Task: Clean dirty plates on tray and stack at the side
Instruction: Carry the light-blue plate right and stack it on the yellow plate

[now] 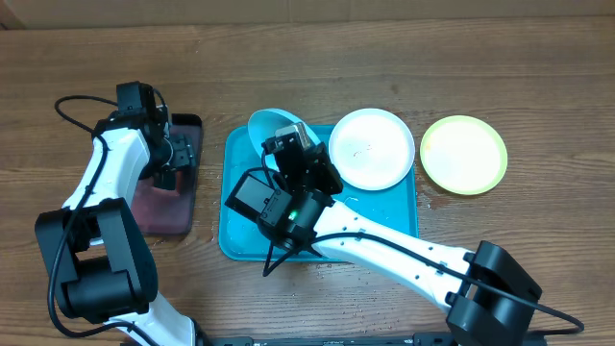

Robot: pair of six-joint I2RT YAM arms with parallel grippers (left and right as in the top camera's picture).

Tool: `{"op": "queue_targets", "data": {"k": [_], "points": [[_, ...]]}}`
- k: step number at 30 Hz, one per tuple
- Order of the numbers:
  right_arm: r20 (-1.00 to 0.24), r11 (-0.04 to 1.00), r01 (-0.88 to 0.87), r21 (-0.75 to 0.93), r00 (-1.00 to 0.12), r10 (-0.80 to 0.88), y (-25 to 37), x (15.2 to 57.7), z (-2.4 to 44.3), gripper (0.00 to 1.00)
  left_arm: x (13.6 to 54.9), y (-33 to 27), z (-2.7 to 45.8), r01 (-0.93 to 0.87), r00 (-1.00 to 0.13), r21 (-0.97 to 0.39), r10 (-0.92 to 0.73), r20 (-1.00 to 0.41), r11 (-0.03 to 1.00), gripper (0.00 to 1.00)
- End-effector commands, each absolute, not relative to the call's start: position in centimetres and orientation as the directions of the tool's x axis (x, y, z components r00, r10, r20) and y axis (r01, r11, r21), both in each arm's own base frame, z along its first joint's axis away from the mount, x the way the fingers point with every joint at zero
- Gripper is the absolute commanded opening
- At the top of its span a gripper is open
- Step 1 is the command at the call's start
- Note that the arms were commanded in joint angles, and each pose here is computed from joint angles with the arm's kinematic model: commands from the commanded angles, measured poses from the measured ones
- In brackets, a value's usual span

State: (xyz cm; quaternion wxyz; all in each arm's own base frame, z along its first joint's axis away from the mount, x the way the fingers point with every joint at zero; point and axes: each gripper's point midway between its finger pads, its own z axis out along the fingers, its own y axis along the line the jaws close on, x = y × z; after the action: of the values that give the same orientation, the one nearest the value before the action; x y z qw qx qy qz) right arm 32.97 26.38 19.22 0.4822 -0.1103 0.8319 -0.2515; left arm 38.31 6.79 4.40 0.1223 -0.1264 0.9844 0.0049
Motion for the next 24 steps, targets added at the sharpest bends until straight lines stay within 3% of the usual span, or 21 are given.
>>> {"op": "queue_targets", "data": {"k": [1, 4, 6, 16, 24], "points": [[-0.804, 0.876, 0.108, -0.469, -0.463, -0.373, 26.1, 33.0, 22.2, 0.04, 39.0, 5.4, 5.8, -0.235, -0.930, -0.091, -0.251, -0.268, 0.968, 0.73], [-0.788, 0.839, 0.141, -0.525, -0.453, -0.417, 25.0, 33.1, 22.9, 0.04, 38.9, 5.3, 5.8, -0.234, -0.931, -0.094, -0.251, -0.264, 0.968, 0.74], [-0.821, 0.907, 0.120, -0.403, -0.485, -0.301, 25.8, 33.1, 21.9, 0.04, 38.8, 5.3, 5.8, -0.233, -0.933, -0.092, -0.249, -0.260, 0.968, 0.74], [-0.788, 0.920, 0.071, -0.386, -0.544, -0.288, 25.6, 33.2, 20.7, 0.04, 38.8, 5.3, 5.7, -0.232, -0.934, -0.092, -0.248, -0.258, 0.968, 0.74], [-0.725, 0.979, 0.157, -0.127, -0.688, 0.017, 22.1, 35.7, 18.7, 0.04, 38.8, 5.3, 5.7, -0.232, -0.934, -0.092, -0.248, -0.258, 0.968, 0.75]]}}
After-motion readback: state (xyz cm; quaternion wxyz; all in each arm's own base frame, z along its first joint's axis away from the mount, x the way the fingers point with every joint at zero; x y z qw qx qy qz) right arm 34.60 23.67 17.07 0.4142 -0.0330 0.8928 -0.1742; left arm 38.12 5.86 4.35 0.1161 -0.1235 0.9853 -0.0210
